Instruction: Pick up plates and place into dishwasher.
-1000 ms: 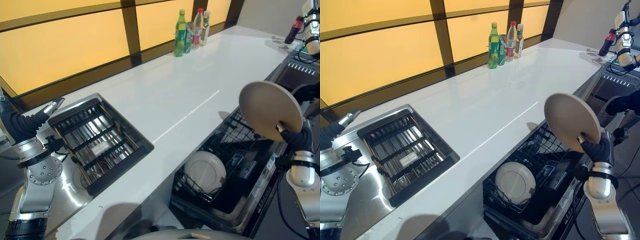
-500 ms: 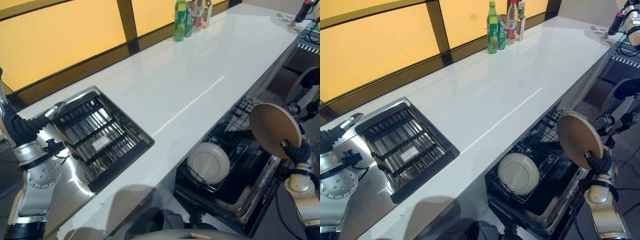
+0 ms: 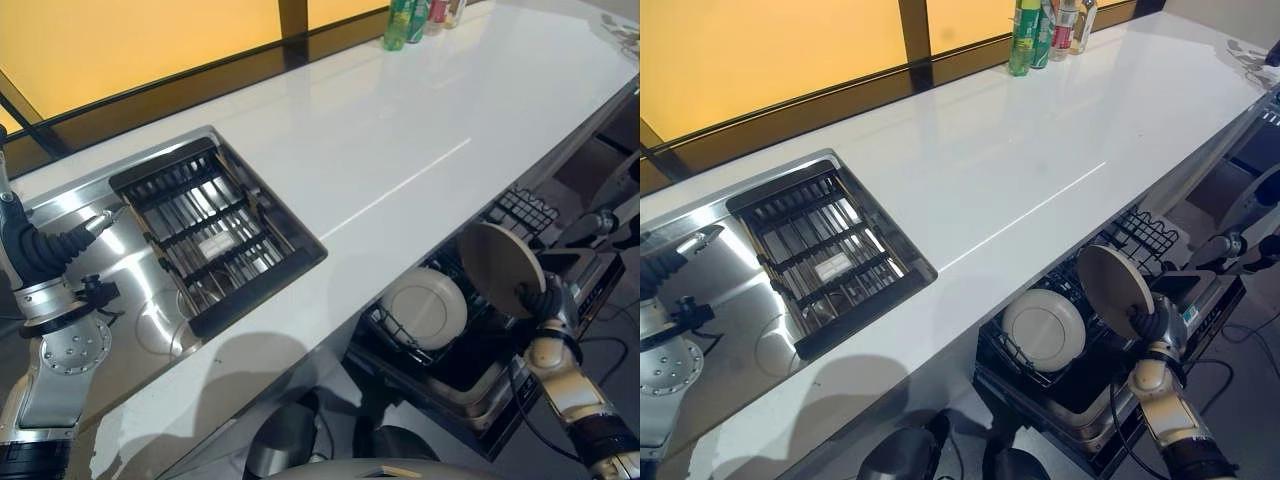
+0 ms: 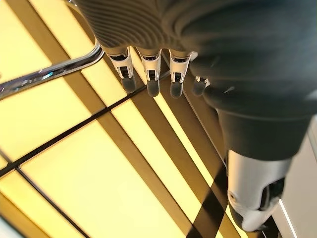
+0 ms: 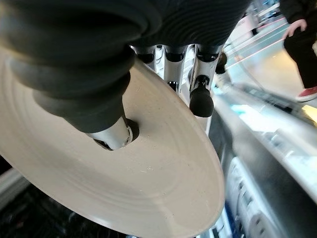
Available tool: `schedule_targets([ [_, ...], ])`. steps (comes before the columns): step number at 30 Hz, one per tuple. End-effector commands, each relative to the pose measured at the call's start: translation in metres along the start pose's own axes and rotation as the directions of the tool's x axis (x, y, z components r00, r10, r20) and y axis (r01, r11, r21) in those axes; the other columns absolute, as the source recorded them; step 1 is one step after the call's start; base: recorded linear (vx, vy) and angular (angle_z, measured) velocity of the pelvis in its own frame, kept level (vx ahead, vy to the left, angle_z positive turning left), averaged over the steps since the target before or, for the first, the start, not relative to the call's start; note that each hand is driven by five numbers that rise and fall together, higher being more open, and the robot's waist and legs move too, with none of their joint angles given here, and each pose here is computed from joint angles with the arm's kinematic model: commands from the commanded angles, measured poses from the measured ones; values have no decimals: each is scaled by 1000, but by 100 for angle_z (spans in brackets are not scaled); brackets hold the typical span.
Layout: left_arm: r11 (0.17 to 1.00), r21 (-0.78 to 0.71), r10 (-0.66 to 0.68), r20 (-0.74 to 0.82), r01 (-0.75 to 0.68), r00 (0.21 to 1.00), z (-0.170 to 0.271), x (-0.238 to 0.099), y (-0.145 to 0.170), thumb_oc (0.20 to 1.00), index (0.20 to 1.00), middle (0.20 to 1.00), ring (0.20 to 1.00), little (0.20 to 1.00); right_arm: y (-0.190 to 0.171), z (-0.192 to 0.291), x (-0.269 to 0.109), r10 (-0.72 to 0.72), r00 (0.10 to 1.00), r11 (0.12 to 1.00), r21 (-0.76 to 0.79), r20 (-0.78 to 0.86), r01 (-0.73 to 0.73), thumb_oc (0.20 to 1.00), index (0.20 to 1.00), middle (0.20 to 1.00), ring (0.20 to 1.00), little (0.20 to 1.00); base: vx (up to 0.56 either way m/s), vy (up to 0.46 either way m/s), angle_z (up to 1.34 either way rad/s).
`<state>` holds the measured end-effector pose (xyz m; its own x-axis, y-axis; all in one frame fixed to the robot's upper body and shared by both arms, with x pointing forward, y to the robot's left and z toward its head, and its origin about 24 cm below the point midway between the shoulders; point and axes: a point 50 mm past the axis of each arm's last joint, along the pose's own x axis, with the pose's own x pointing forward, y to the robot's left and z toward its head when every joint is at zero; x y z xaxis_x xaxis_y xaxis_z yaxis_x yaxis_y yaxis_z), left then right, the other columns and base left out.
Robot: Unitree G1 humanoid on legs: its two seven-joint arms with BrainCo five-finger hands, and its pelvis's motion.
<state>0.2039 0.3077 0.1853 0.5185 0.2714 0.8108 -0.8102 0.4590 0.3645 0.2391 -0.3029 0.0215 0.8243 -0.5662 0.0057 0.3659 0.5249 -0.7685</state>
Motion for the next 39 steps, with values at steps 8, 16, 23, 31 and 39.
schedule_targets([
  [8,990,53,123,123,-130,985,11,37,13,1000,1000,1000,1000,1000,-14,43,24,-173,973,984,-25,155,179,200,200,200,200,200,-22,-356,4],
  [16,994,18,102,180,-107,978,24,57,10,1000,1000,1000,1000,1000,-38,61,38,-311,928,944,-43,206,326,200,200,200,200,200,45,-234,19],
  [23,998,23,54,246,-61,968,32,67,7,1000,1000,1000,1000,1000,-33,64,37,-318,929,943,-34,190,330,200,200,200,200,200,108,-219,19],
  [31,999,29,28,272,-37,962,37,73,1,1000,1000,1000,1000,1000,-6,47,29,-175,982,981,-67,78,180,200,200,200,200,200,48,-97,9],
  [39,1000,28,-16,277,9,961,43,75,-5,1000,1000,1000,1000,1000,26,-7,11,54,983,995,-79,-177,-68,200,200,200,200,200,31,-14,-1],
])
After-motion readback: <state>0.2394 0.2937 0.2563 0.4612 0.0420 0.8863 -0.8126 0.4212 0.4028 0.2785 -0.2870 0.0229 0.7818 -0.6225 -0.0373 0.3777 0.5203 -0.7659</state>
